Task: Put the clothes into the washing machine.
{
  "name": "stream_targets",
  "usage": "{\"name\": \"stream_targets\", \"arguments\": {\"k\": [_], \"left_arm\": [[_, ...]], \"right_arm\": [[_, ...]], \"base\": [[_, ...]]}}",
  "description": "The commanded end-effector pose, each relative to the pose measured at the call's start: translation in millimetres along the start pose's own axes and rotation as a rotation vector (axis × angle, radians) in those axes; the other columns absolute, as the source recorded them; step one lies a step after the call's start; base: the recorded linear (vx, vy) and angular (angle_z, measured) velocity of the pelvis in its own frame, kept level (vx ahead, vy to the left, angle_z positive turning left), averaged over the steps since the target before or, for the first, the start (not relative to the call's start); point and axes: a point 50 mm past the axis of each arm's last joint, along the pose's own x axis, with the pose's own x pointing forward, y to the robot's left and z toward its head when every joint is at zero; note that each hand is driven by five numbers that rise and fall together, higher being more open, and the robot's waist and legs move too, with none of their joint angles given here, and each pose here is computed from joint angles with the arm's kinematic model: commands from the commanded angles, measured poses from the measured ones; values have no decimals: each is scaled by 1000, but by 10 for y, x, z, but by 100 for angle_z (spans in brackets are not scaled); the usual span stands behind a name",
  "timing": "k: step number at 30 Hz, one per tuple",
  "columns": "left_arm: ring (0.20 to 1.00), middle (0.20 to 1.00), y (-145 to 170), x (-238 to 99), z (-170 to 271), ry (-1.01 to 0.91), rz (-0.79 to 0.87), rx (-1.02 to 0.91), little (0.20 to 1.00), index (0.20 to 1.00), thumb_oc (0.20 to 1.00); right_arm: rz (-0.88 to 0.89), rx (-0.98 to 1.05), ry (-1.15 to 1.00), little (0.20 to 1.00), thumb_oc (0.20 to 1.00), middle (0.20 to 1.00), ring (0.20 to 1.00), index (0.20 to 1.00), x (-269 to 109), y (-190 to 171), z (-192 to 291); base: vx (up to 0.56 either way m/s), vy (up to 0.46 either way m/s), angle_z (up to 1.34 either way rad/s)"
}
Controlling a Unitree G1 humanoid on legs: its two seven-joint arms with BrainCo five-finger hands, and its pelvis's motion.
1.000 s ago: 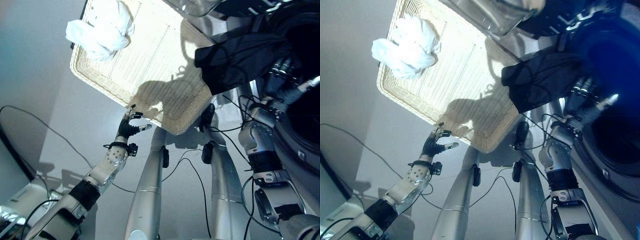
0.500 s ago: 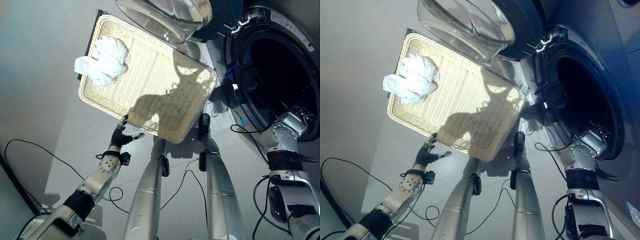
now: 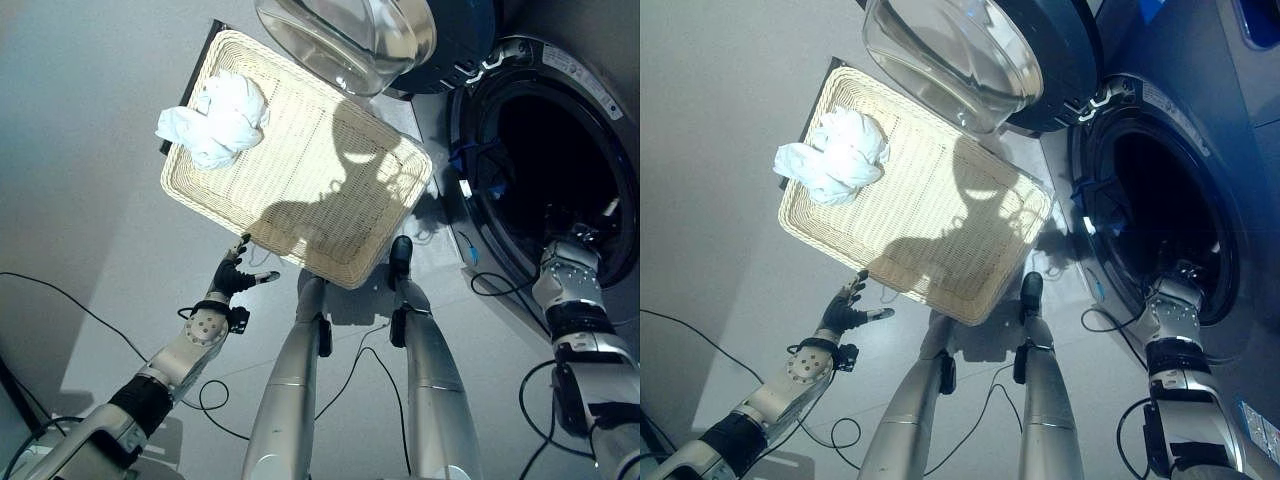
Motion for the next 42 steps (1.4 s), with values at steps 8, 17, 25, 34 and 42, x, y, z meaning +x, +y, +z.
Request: {"name": "stream_targets", "arguments": {"k": [8,17,25,34,42], "left_arm": [[1000,1000,-175,-112,-96,3,50,-35,1000,1000,1000],[1000,1000,-342,-182,-171,13,71,-87,1000,1000,1000],[1000,1000,-427,-158,-229,28,58,-110,1000,1000,1000],[1000,1000,-448,51,-95,14,43,-109,1000,1000,1000],[1000,1000,-374,241,209,-58,71,-110,1000,1000,1000]], "right_arm": [[219,-553,91,1000,1000,1000,1000,1000,-369,-157,-258],[269,-265,368,1000,1000,1000,1000,1000,-895,-419,-907],[211,-398,568,1000,1000,1000,1000,1000,-990,-669,-1212],[73,-134,644,1000,1000,1000,1000,1000,-468,-561,-1128],[-17,103,352,1000,1000,1000,1000,1000,140,48,-648]], "base": [[-18,41,0],[-35,78,-5],[-22,55,-7],[8,-16,3],[46,-87,16]]}}
